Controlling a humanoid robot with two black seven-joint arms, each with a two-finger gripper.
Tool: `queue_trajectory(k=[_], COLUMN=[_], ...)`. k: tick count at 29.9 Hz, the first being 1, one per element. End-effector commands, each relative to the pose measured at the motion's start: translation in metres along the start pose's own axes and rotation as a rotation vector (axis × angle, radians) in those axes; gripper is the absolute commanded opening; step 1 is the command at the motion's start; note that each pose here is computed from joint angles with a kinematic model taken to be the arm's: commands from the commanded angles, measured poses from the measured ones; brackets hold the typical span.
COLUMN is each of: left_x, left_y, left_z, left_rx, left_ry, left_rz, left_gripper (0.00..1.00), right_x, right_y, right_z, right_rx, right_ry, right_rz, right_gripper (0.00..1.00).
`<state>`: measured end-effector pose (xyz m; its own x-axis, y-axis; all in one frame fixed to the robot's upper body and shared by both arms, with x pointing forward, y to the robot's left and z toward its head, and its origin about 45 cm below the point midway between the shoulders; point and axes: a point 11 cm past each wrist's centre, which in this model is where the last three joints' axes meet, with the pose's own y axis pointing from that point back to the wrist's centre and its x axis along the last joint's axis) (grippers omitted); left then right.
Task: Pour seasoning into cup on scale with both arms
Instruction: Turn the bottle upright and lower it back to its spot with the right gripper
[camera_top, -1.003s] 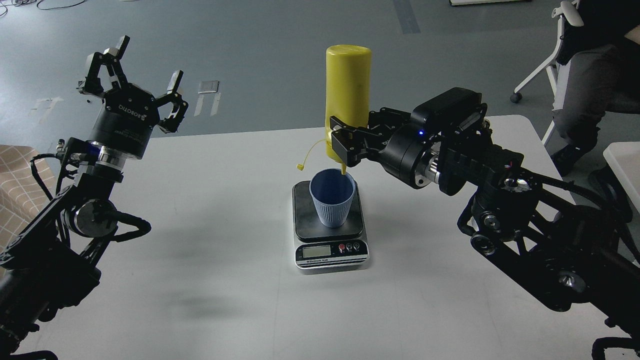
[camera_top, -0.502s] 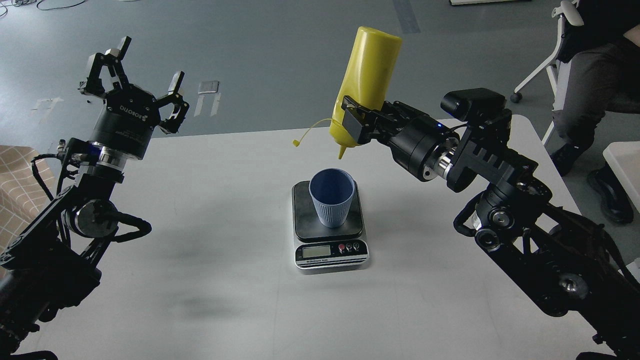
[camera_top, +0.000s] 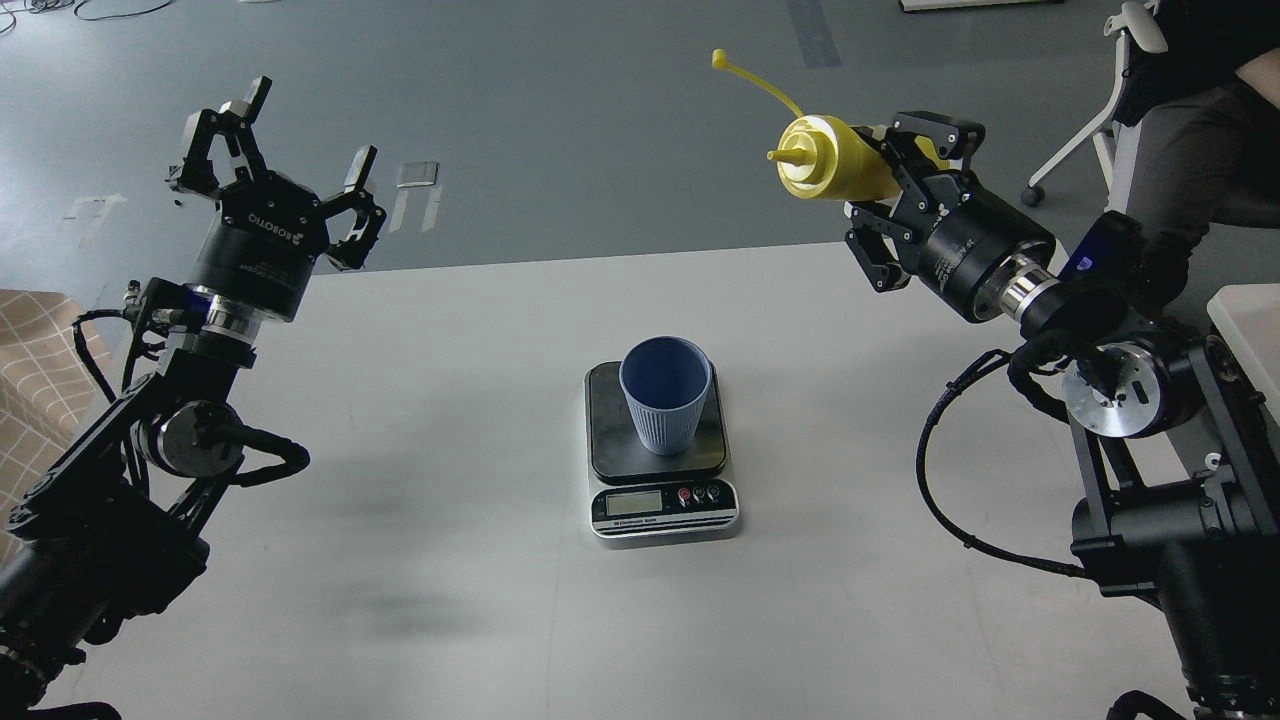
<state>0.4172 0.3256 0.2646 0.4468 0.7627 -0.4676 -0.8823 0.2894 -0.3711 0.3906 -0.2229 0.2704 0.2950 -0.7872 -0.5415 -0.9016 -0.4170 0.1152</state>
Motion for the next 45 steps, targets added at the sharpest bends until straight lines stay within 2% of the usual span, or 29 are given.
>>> queue_trajectory(k=[1,3,8,14,22,25,40,45], left_x=[0.000,0.000,0.000,0.000,-0.001,-0.002,-0.003,-0.003], left_y=[-0.001,0.000,0.000,0.000,-0.001,-0.001,-0.001,-0.001], left_z=[0.000,0.001,0.001,0.001,-0.002,-0.002,-0.002,-0.001], left_rx=[-0.001,0.001,-0.001,0.001,0.002,0.003,0.001,0.001], left_ry=[0.000,-0.003,-0.001,-0.003,0.003,0.004,0.004,0.003], left_rz=[-0.001,-0.001,-0.001,-0.001,-0.003,-0.004,-0.007,-0.009], left_gripper=[0.98,0.98,0.98,0.98,0.98,0.98,0.98,0.98], right_x=[0.029,0.046,0.072,0.108,0.128,0.131,0.163,0.172], right_y=[0.004,0.015,0.042,0.087,0.124,0.127,0.135,0.136], right_z=[0.008,0.007,0.002,0.019,0.047,0.050,0.084,0.096], right_rx=[-0.001,0.042,0.141,0.229,0.314,0.342,0.358,0.358], right_ry=[-0.307,-0.464,-0.641,-0.742,-0.842,-0.880,-0.990,-1.008], right_rz=[0.031,0.028,0.006,0.046,0.033,0.016,0.103,0.131], right_gripper=[0.00,0.00,0.00,0.03,0.06,0.12,0.18,0.27])
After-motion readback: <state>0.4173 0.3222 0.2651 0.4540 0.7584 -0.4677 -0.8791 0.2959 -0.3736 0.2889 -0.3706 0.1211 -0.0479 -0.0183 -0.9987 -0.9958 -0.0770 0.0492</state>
